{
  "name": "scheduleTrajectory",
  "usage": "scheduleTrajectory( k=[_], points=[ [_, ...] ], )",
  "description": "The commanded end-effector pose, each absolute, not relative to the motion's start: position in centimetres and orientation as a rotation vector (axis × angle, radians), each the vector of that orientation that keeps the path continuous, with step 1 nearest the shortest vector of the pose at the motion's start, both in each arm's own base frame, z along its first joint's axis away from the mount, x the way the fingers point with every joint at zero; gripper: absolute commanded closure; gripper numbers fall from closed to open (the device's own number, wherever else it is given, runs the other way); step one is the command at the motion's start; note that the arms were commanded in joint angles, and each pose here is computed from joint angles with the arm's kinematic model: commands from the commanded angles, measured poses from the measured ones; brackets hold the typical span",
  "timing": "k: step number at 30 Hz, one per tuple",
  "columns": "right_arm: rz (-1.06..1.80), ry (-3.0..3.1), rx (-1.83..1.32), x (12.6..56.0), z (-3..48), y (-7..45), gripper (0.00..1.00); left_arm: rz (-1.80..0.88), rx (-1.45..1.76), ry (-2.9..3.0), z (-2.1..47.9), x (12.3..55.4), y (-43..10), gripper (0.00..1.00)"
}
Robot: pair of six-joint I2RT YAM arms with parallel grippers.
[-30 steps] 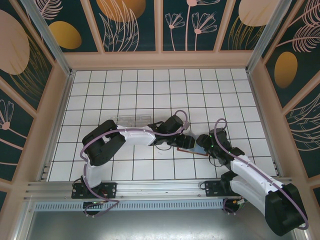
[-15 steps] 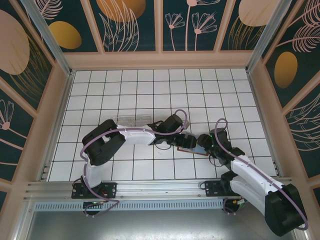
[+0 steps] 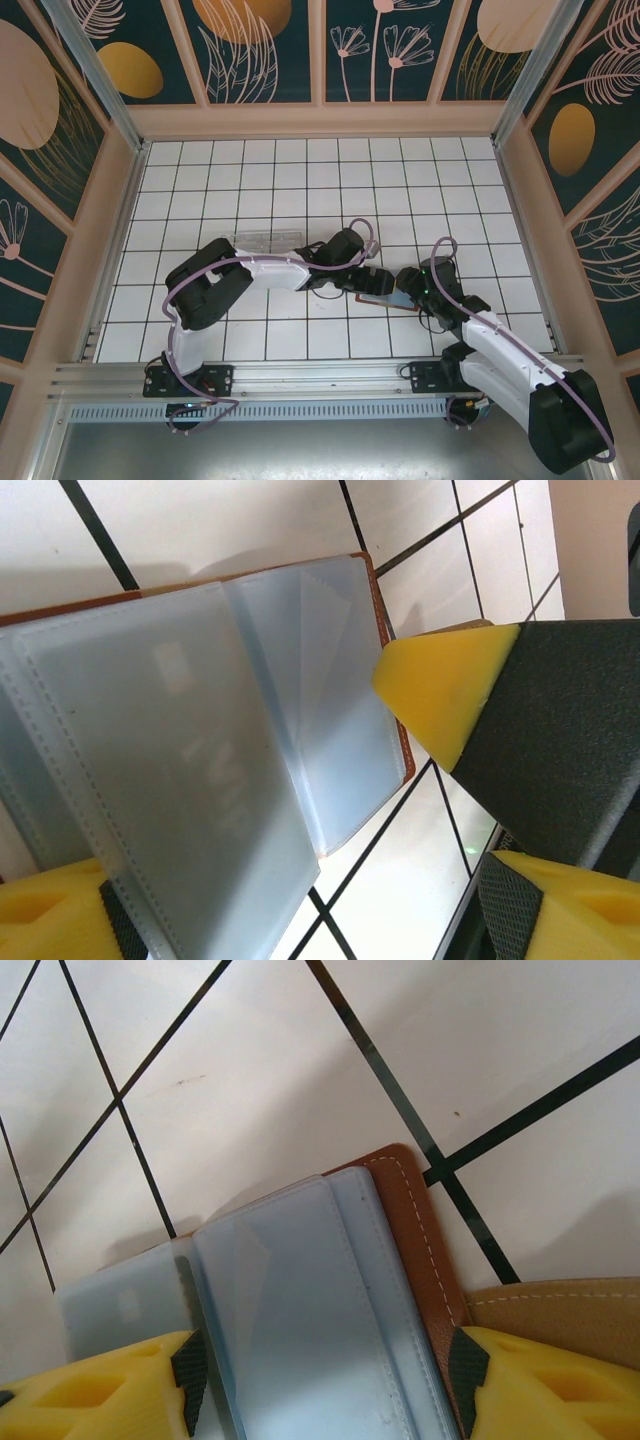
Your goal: Take the credit cards out of the card holder
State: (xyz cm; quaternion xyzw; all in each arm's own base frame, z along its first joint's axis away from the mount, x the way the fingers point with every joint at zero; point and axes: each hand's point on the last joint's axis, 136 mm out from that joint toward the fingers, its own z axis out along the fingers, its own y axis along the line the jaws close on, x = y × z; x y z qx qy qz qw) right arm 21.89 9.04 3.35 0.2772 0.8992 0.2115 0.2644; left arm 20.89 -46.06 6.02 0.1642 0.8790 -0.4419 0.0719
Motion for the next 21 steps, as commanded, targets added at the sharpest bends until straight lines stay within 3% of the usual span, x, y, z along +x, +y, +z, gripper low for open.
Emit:
scheduleTrajectory(
  k=[1, 11, 21],
  points=[
    [0.577, 2.491, 0.742, 20.6, 1.9, 9.2, 0.32, -1.696, 0.707, 2.292, 14.7, 18.6, -50.5, 0.16],
    [0.593, 2.482, 0.755, 20.6, 1.9, 9.1, 0.36, -1.865, 0.793, 2.152, 18.0, 16.9, -52.4, 0.15],
    [0.598, 2.477, 0.774, 20.4, 2.0, 8.7, 0.36, -1.668, 0.761, 2.275, 15.0, 17.8, -51.3, 0.16]
  ],
)
